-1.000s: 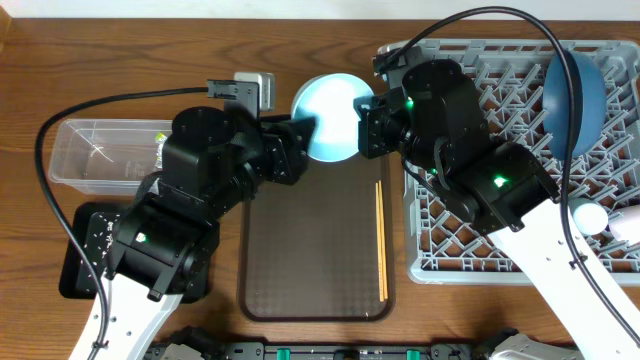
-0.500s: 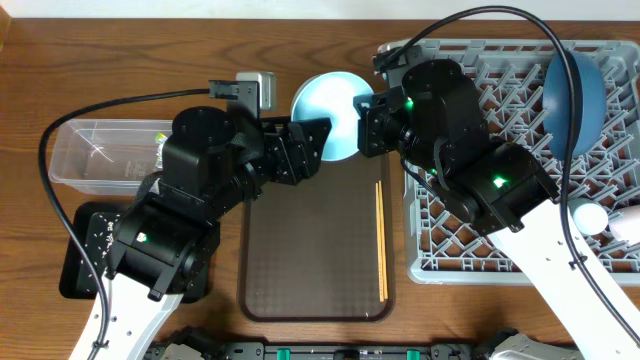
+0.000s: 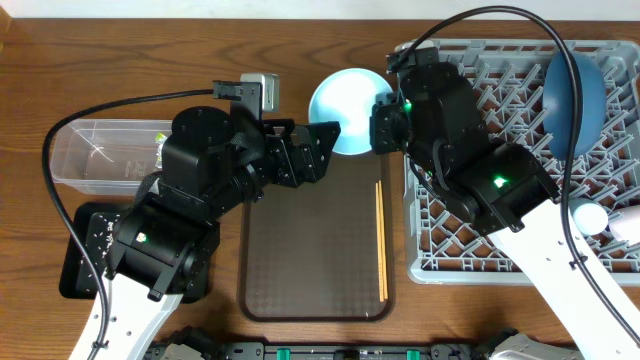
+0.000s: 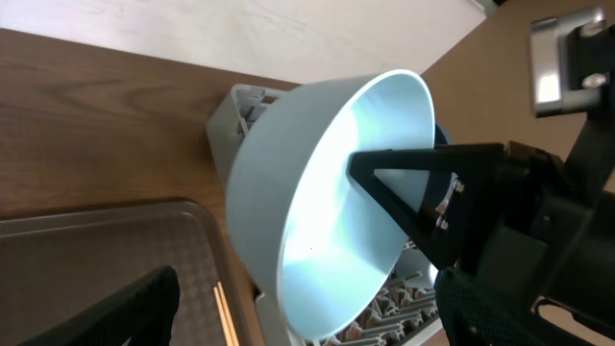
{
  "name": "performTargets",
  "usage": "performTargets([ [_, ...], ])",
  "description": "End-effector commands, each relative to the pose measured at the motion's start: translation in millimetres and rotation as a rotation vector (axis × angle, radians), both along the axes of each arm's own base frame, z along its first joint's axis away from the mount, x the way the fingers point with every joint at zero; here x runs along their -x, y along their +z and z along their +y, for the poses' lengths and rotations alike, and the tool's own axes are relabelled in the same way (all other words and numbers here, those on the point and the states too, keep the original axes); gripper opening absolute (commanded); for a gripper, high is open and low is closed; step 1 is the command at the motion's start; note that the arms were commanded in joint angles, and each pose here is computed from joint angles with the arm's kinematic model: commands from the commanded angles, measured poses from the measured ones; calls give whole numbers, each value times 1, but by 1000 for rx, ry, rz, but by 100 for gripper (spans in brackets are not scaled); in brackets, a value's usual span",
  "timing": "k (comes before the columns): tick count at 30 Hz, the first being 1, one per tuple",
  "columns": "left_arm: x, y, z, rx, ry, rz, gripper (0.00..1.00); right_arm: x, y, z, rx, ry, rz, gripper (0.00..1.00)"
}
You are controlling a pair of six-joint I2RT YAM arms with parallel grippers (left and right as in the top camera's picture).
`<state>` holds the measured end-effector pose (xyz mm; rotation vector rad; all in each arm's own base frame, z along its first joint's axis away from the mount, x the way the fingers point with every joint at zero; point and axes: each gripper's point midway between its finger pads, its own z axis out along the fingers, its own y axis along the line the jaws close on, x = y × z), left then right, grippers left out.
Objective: Sort waste into correct bins and load items into the dishwasher rack
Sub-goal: 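Grasp the bowl's rim with the right gripper and release left, then carry the bowl right and set it in the dish rack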
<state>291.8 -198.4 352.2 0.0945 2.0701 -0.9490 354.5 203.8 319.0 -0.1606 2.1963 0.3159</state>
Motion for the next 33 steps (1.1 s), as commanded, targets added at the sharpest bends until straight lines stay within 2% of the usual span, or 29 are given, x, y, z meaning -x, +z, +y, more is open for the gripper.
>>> performTargets([
  [1,4,11,-2,14,-19,-28,86,-10,4,-39,79,-166,-33,1],
  [8,15,21,4,-15,-37,-92,86,0,3,-149,354,-557,-29,1],
  [16,21,13,7,-42,-44,-68,87,28,5,-225,532,-857,5,1],
  [22,23,10,8,-49,-45,-52,87,41,13,-248,688,-936,1,1],
  [29,23,8,8,-58,-49,-52,87,55,1,-247,739,-884,85,1],
  [33,24,0,13,-139,-59,-78,87,55,1,-245,744,-876,86,1],
])
